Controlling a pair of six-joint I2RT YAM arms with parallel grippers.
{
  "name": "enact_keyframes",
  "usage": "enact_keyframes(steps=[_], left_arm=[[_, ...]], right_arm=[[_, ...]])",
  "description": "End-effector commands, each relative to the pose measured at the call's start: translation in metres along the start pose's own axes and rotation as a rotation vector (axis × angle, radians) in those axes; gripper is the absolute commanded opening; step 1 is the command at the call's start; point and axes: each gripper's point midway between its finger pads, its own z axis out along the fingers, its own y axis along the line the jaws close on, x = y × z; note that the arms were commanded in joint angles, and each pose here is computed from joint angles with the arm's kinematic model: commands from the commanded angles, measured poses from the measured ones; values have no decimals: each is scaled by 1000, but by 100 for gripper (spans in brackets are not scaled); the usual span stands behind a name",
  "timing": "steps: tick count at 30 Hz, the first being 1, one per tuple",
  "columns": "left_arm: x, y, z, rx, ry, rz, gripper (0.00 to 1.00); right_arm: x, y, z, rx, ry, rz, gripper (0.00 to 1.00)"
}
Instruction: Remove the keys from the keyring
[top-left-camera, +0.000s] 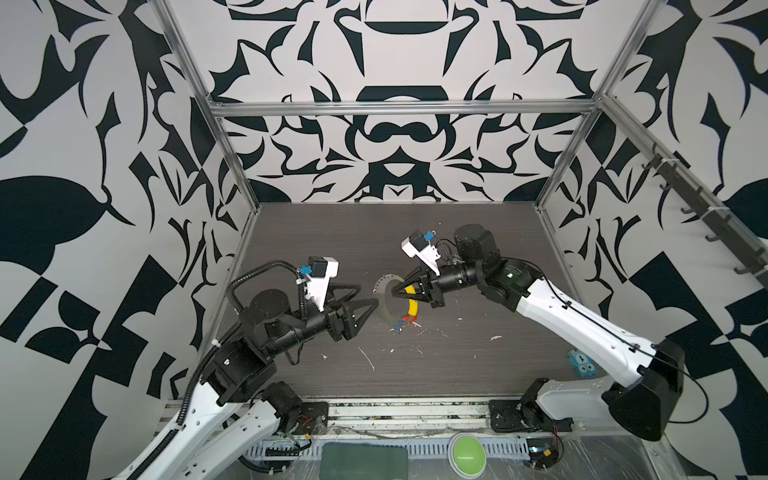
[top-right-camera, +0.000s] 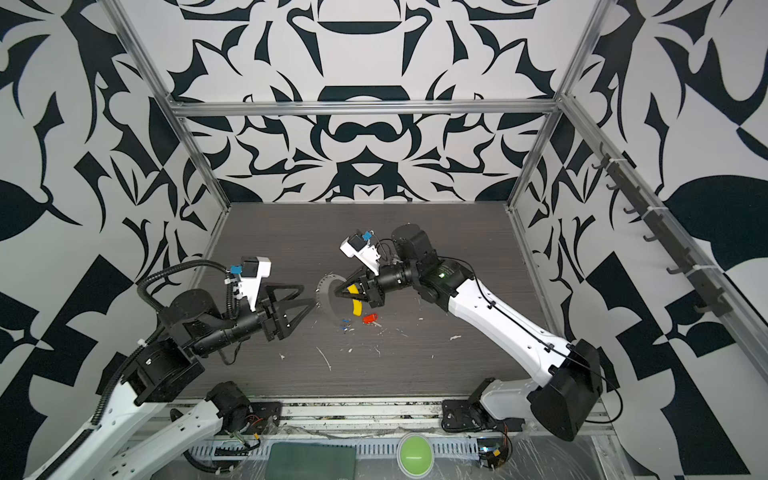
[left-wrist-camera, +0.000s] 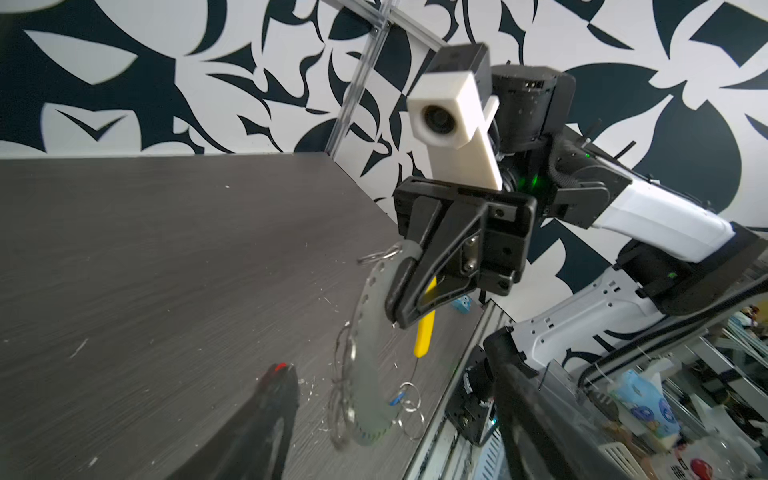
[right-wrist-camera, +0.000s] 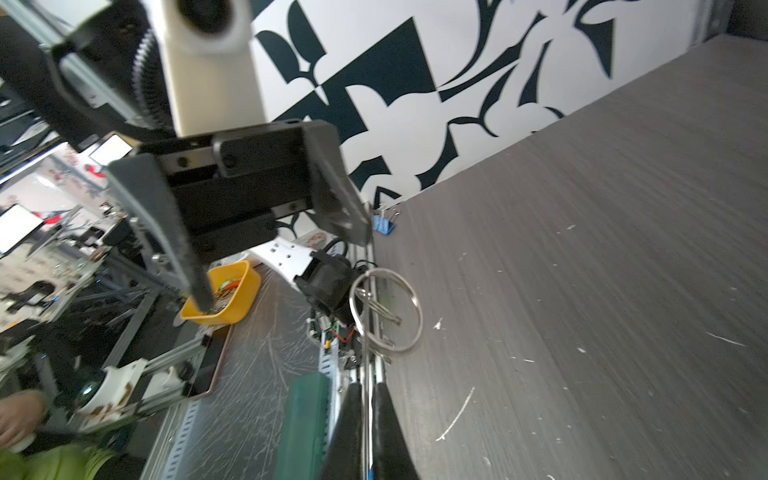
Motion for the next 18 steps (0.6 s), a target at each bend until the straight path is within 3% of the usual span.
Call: enact_keyframes(steps=[1,9,17,18], left_arm=[[10,-12,4,85,54,-3,78],[12,-24,11,174,83,-31,49],[4,-19,19,160,37,-87,8],[2,-15,20,140,20,-99,4]], right_arm=[[-15,43,-10,-157,-19,-75,0],[-22,46,-10,-180,-41,-76,0],[-26,38,-10,-119,-66,-62,0],[-27,35,-10,-92,-77,-62,3]])
